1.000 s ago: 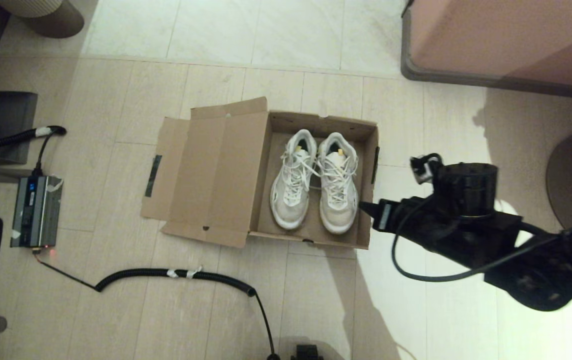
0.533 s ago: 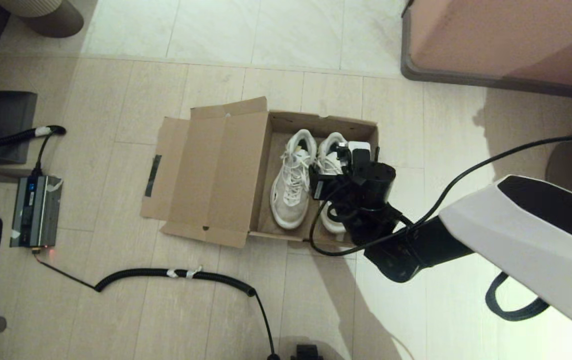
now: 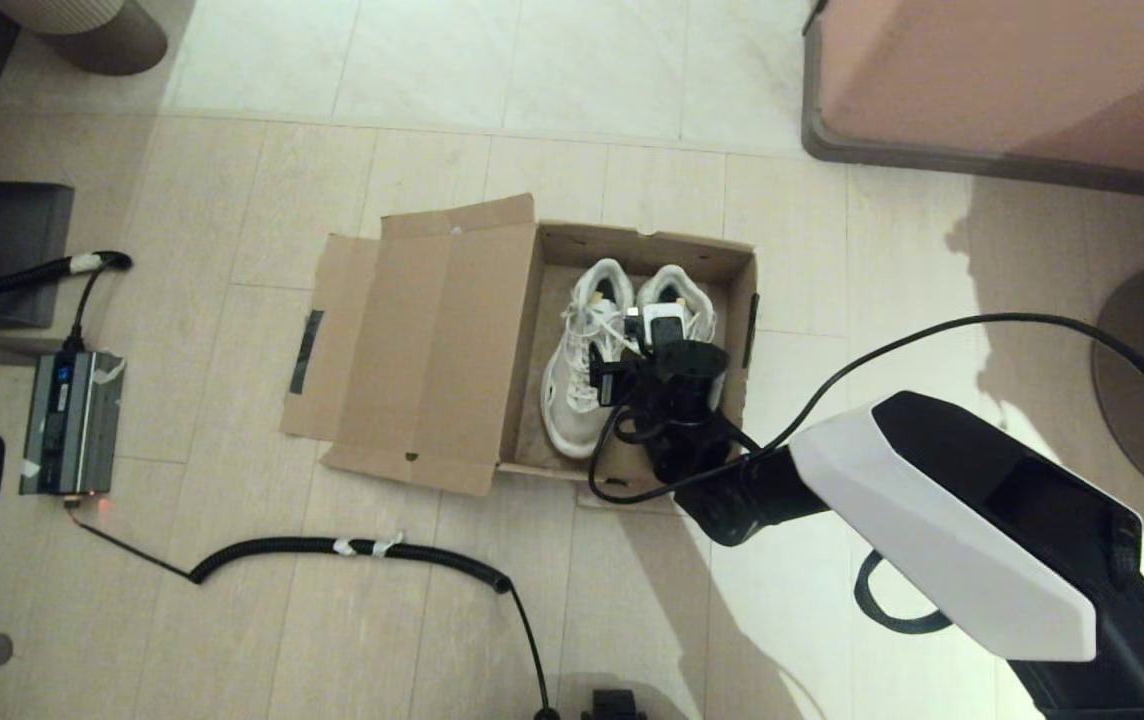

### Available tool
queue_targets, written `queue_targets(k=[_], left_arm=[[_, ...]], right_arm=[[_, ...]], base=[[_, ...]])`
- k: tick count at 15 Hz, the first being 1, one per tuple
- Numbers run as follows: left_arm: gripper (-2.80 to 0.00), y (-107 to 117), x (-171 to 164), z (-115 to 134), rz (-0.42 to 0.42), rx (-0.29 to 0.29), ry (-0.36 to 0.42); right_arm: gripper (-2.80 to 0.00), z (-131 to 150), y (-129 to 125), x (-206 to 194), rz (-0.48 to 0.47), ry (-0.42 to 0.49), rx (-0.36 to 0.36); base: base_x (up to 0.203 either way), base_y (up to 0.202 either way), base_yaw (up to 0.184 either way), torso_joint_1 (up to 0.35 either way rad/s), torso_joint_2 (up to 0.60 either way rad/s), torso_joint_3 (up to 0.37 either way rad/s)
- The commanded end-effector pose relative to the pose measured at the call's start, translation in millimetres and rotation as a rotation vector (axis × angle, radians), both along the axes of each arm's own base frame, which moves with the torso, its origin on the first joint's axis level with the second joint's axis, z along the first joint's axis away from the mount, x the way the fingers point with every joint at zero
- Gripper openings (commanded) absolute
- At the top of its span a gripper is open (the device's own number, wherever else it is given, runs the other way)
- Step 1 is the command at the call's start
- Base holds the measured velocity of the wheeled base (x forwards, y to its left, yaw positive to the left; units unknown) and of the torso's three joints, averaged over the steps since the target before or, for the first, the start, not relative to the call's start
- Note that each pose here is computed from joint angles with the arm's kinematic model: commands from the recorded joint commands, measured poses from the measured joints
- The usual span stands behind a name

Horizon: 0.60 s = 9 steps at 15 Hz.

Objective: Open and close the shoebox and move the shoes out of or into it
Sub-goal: Put the shoes out of the shoe box

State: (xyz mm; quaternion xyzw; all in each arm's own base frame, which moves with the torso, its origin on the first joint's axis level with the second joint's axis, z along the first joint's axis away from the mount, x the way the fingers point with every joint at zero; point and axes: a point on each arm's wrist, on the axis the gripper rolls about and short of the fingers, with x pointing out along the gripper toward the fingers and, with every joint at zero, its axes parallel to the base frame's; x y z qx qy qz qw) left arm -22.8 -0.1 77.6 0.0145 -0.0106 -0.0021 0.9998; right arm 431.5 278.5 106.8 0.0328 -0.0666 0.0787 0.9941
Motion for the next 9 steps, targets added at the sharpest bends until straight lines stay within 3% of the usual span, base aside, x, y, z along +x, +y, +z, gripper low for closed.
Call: queue_targets(k=[1,6,9], left_arm=[[-2.8,0,1,-2,-0.002,0.0,0.009],[-2.8,0,1,-2,0.0,0.0,0.008],[-2.8,0,1,-2,0.0,0.0,0.009]], right_arm=[[0.0,-1,-4,10,-0.019,-0.015,0.008],[0.0,17,-15,36,-0.068,-0.052,0.002],[0.0,5,-13,43,-0.07,-0.029,-0.028]], base=[[0.0,0.0,0.0,0.0,0.0,0.0],[0.0,0.0,0.0,0.0,0.0,0.0],[0.0,0.0,0.0,0.0,0.0,0.0]])
